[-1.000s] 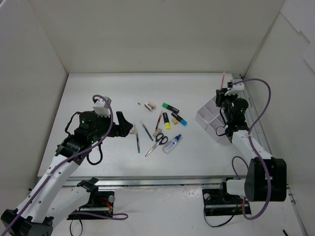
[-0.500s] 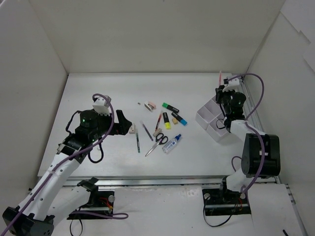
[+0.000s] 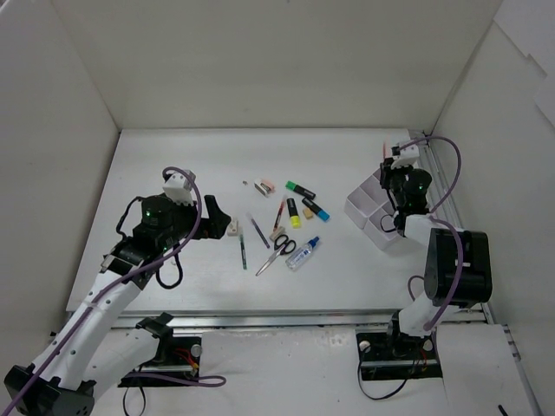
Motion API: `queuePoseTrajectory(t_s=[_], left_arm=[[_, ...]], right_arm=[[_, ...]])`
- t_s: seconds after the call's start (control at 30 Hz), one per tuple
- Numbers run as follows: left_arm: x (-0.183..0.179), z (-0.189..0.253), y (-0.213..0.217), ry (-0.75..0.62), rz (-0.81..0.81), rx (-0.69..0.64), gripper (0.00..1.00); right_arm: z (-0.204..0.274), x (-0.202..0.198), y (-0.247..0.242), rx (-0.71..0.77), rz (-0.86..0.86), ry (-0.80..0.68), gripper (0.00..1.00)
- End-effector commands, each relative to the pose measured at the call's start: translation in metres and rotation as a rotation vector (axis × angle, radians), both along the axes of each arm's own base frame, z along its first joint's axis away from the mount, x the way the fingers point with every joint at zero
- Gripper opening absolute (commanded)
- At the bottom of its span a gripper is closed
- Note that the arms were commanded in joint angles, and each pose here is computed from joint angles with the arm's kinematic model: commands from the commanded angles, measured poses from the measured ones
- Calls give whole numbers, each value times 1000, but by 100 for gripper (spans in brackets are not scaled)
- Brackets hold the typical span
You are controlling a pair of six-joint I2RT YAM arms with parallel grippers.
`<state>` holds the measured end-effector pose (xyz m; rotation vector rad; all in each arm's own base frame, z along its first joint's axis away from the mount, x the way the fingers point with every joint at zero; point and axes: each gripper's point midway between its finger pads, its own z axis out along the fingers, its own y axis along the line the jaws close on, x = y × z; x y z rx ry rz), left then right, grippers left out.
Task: Sort the stationery into containers
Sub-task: Place the pen in the storage box.
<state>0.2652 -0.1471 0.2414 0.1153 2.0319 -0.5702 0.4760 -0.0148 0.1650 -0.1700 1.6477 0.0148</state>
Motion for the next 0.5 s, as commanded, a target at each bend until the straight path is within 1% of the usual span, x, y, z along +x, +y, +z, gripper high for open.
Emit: queuePoseTrajectory(t_s=[0.0, 0.1, 0.17, 0.3, 0.37, 0.4, 0.43, 0.47], left_arm=[[5, 12, 5, -54, 23, 0, 99], [4, 11, 7, -50, 29, 3, 99], [3, 11, 8, -50, 34, 3, 99], [1, 14, 10, -55, 43, 1, 99], [-1, 16, 12, -59, 45, 2, 99], [-1, 17, 12, -63, 48, 0, 99], [-2, 18, 12, -63, 48, 0, 99], [-2, 19, 13, -63, 55, 1, 100]], right_arm=[[40, 5, -9, -43, -28, -151, 18], [38, 4, -12, -44, -33, -152, 20], [39, 4, -12, -41, -31, -157, 24], [43, 1, -13, -34, -32, -169, 24], [52, -4, -9, -32, -15, -190, 26], [58, -6, -9, -26, -13, -202, 28], [62, -8, -8, -19, -11, -212, 35], [75, -14, -7, -16, -13, -240, 38]])
